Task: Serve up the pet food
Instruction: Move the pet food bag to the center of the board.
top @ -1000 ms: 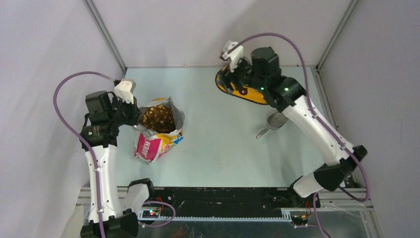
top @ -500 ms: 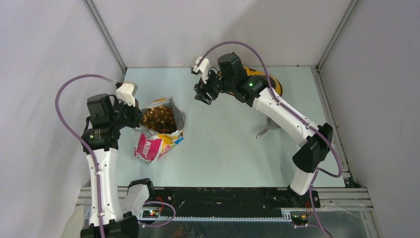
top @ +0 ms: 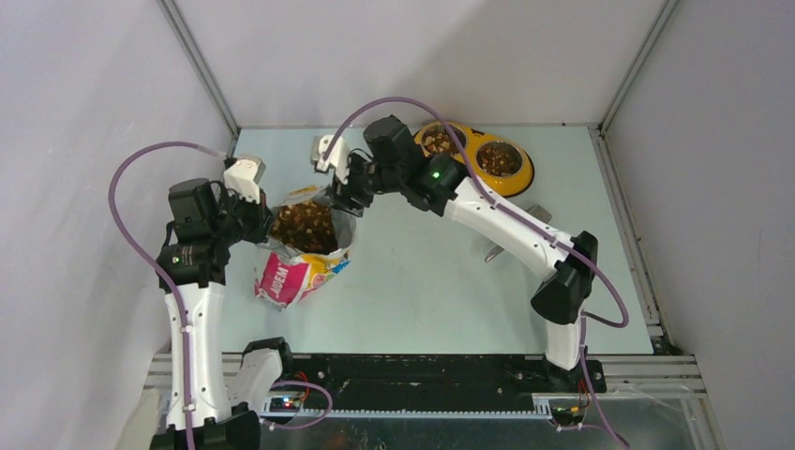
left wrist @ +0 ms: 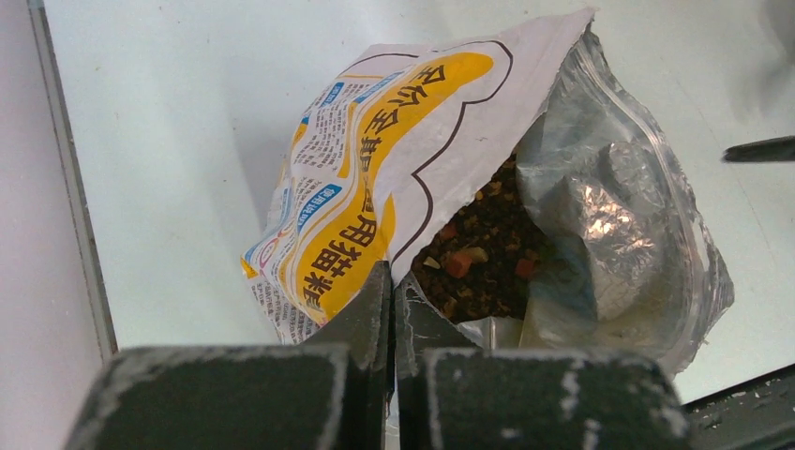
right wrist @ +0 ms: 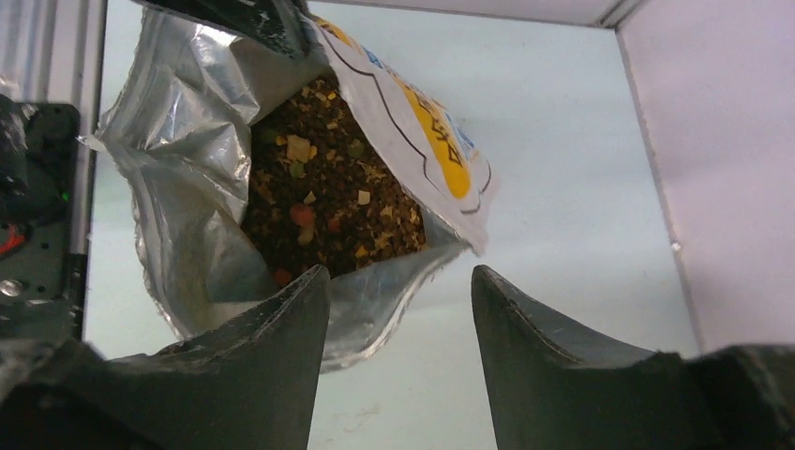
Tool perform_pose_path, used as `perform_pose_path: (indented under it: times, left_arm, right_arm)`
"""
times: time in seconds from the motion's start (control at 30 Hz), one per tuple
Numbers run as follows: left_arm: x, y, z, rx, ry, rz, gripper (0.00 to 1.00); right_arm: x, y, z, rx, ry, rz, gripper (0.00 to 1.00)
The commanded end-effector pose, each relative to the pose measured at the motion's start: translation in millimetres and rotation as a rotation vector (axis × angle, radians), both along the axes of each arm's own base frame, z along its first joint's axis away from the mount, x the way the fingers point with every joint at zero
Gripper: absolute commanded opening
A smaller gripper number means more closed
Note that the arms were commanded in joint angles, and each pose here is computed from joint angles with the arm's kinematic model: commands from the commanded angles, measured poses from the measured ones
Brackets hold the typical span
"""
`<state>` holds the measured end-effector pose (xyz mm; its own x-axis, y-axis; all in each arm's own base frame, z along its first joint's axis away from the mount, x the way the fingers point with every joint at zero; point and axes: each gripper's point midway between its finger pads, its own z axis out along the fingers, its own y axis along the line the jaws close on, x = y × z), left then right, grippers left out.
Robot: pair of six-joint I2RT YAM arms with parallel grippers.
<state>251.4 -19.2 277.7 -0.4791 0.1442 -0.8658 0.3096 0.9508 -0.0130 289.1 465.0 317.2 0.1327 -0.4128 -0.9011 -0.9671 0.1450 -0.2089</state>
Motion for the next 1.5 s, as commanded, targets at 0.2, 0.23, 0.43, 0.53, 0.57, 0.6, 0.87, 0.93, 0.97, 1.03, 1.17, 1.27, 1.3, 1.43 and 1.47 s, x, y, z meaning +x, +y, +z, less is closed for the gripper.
perform_pose_path:
  times: [0.2,0.23,0.43,0.53,0.57,0.6,0.87,0.93,0.97,1.03,1.17,1.27,1.3,1.43,1.47]
  left_arm:
    - [-7,-12,6,-0.011,0.0,-0.031,0.0]
    - [-7,-12,5,-0.008,0.004,-0.03,0.0]
    - [-3,-9,7,0.017,0.021,-0.019,0.0]
    - [0,-11,9,0.02,0.025,-0.021,0.0]
    - [2,-12,9,0.018,0.027,-0.016,0.0]
    - [3,-13,9,0.018,0.03,-0.02,0.0]
    - [10,-17,8,0.019,0.054,-0.024,0.0]
    - [10,-17,8,0.021,0.061,-0.028,0.0]
    - [11,-17,9,0.022,0.061,-0.029,0.0]
    - [10,-17,8,0.023,0.066,-0.033,0.0]
    - [9,-21,9,0.02,0.071,-0.055,0.0]
    - [8,-25,7,0.021,0.082,-0.079,0.0]
    - [9,-26,7,0.02,0.082,-0.085,0.0]
    - [8,-31,6,0.022,0.091,-0.114,0.0]
    - [7,-32,6,0.023,0.095,-0.122,0.0]
  right_arm:
    - [9,2,13,-0.156,-0.401,0.199,0.55]
    - [18,-5,23,-0.153,-0.427,0.19,0.55]
    - [44,-42,34,-0.302,-0.695,0.315,0.56]
    - [60,-47,11,-0.409,-0.796,0.388,0.55]
    - [63,-46,7,-0.427,-0.836,0.417,0.55]
    - [65,-43,-1,-0.434,-0.839,0.44,0.54]
    - [47,-10,-20,-0.369,-0.875,0.643,0.54]
    - [37,-3,-30,-0.372,-0.878,0.703,0.54]
    - [36,1,-33,-0.367,-0.879,0.716,0.55]
    - [28,9,-35,-0.345,-0.877,0.747,0.55]
    - [23,21,-39,-0.32,-0.878,0.764,0.56]
    - [26,32,-34,-0.301,-0.892,0.727,0.55]
    - [29,33,-34,-0.306,-0.895,0.71,0.56]
    - [35,35,-35,-0.313,-0.912,0.699,0.56]
    - [34,35,-39,-0.32,-0.906,0.709,0.56]
